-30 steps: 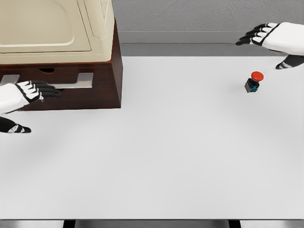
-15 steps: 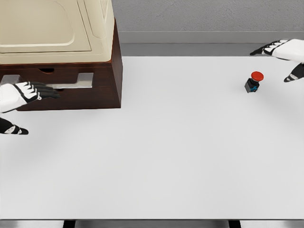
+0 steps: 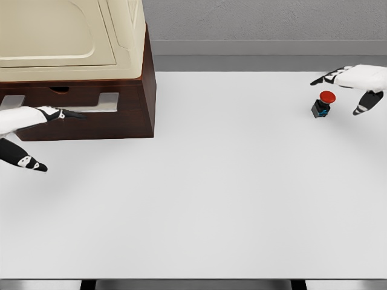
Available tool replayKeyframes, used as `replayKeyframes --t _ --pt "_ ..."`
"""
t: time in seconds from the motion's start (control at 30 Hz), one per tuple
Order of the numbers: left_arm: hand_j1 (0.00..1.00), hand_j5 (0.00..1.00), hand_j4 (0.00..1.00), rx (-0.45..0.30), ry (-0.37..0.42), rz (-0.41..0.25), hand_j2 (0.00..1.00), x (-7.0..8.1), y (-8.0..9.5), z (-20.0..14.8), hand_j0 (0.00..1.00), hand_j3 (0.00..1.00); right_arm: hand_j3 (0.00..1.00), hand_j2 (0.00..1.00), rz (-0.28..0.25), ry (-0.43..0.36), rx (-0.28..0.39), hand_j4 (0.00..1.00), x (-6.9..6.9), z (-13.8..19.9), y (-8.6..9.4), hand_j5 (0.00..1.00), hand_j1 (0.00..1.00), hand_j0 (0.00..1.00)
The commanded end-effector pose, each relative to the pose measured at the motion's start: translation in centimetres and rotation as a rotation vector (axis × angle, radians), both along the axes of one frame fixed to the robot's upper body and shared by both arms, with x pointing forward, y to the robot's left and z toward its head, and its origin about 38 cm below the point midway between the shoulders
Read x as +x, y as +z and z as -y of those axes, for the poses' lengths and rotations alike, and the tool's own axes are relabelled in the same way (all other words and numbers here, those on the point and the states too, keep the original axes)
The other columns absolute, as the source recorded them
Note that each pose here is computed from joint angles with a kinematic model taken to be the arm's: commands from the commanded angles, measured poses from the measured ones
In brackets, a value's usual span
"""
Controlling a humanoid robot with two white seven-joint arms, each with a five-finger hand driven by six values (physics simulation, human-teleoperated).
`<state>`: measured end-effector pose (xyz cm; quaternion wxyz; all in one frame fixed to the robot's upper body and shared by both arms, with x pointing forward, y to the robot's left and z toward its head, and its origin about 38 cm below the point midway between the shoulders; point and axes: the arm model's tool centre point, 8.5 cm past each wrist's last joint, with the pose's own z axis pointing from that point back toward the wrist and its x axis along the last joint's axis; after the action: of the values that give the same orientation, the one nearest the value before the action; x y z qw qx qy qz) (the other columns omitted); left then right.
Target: Open the cabinet drawer with left arm, and place a switch into the drawer with right arm
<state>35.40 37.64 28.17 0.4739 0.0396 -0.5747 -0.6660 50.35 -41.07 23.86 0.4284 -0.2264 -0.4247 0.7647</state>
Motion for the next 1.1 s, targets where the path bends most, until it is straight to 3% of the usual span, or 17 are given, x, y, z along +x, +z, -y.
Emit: replayKeyframes --t 0.0,0.1,0.4,0.73,1.07 --pt "0.98 0.98 0.98 -0.027 0.020 -0.014 0.98 0.0 0.6 -0.3 0.98 0.98 1.00 1.00 -0.016 -0.009 -0.007 1.00 0.0 0.1 -0.6 1.00 1.00 1.00" --pt "1.00 1.00 1.00 -0.031 0.018 -0.007 1.00 -0.2 1.8 -0.9 1.00 1.00 1.00 1.00 -0.021 -0.033 -0.003 1.00 0.2 0.8 -0.7 1.00 1.00 1.00" --pt "0.99 0.99 0.99 -0.017 0.174 -0.082 0.99 1.1 1.1 -1.4 0.99 0.99 1.00 1.00 -0.033 -0.058 -0.008 1.00 1.4 0.4 -1.1 1.00 1.00 1.00" --pt "0.99 0.99 0.99 -0.029 0.180 -0.080 0.99 1.4 1.0 -1.1 0.99 0.99 1.00 1.00 -0.053 -0.072 -0.030 1.00 2.7 -0.6 -1.9 1.00 1.00 1.00" --pt "0.99 0.99 0.99 -0.037 0.175 -0.073 0.99 2.0 0.3 -0.2 0.99 0.99 1.00 1.00 -0.064 -0.075 -0.037 1.00 2.8 -0.7 -2.4 1.00 1.00 1.00"
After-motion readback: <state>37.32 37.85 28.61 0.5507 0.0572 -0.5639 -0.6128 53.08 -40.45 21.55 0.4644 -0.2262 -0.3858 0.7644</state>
